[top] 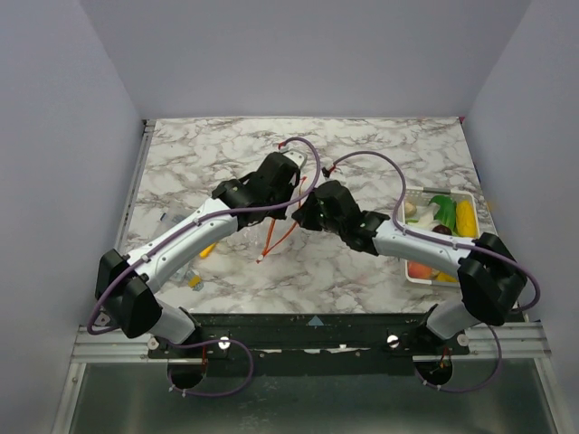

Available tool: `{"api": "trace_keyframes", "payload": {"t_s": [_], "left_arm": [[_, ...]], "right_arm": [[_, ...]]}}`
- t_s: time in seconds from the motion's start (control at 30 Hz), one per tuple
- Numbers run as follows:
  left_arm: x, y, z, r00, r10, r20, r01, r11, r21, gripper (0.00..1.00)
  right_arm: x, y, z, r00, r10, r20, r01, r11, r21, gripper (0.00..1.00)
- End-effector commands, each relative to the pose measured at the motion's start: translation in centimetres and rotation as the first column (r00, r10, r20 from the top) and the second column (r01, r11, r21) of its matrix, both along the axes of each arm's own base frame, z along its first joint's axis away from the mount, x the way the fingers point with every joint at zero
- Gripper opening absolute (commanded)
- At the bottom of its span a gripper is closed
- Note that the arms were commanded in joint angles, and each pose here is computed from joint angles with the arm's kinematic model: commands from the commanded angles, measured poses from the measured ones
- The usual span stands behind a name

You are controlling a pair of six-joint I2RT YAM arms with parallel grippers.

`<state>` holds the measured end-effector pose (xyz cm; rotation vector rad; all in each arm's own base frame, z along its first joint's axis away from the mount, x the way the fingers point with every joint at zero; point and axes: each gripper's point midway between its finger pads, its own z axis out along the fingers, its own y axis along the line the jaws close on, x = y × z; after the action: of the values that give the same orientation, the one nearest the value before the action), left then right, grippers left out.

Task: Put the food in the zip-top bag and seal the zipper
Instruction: Open the zipper of the food storage bag at the center of the board.

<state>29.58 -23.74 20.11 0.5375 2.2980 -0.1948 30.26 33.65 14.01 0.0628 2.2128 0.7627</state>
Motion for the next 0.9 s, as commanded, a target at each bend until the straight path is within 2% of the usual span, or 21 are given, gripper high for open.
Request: {"api": "trace_keyframes", "payload": {"t_s": [0.0, 0.23, 0.3, 0.37, 0.4, 0.5, 0.53, 0.67, 0.87], "left_arm": [[0.5, 0.4, -0.1, 1.000, 0.019, 0.014, -0.020, 0.999, 0.045, 0.27], [0.6, 0.5, 0.0, 0.999, 0.020, 0.025, -0.021, 0.998, 0.051, 0.31], [0.5, 0.4, 0.2, 1.000, 0.014, 0.027, -0.015, 0.999, 0.046, 0.20], [0.5, 0.5, 0.4, 0.999, 0.009, 0.037, -0.010, 0.999, 0.042, 0.04], [0.4, 0.5, 0.5, 0.999, 0.006, 0.042, -0.007, 0.999, 0.039, 0.00], [0.2, 0.5, 0.5, 0.999, -0.009, 0.042, 0.007, 0.999, 0.032, 0.00], [0.0, 0.1, 0.4, 1.000, -0.015, 0.025, 0.015, 1.000, 0.015, 0.00], [-0.1, 0.0, 0.4, 1.000, -0.013, 0.021, 0.013, 1.000, 0.009, 0.00], [-0.5, -0.1, 0.9, 0.999, -0.019, 0.026, 0.020, 1.000, -0.003, 0.00]], "right_arm": [[-1.1, 0.8, 2.9, 0.999, 0.039, 0.031, -0.042, 0.993, 0.114, 0.01], [-1.7, 0.3, 2.5, 0.999, 0.040, 0.019, -0.042, 0.993, 0.114, 0.01], [-1.8, 0.4, 2.6, 0.999, 0.047, 0.017, -0.049, 0.992, 0.119, 0.01], [-1.8, 0.2, 2.6, 0.999, 0.043, 0.014, -0.044, 0.994, 0.104, 0.01], [-1.6, -0.3, 2.4, 1.000, 0.021, 0.010, -0.022, 0.997, 0.076, 0.01], [-1.2, -3.2, 1.4, 0.998, -0.058, -0.010, 0.056, 0.994, -0.093, 0.24], [-1.1, -5.5, 2.6, 0.995, -0.094, 0.026, 0.097, 0.976, -0.192, 0.42], [-1.6, -9.4, 5.7, 0.982, -0.156, 0.107, 0.178, 0.953, -0.244, 0.55], [-2.0, -16.4, 7.6, 0.933, -0.307, 0.186, 0.353, 0.880, -0.319, 0.62]]}}
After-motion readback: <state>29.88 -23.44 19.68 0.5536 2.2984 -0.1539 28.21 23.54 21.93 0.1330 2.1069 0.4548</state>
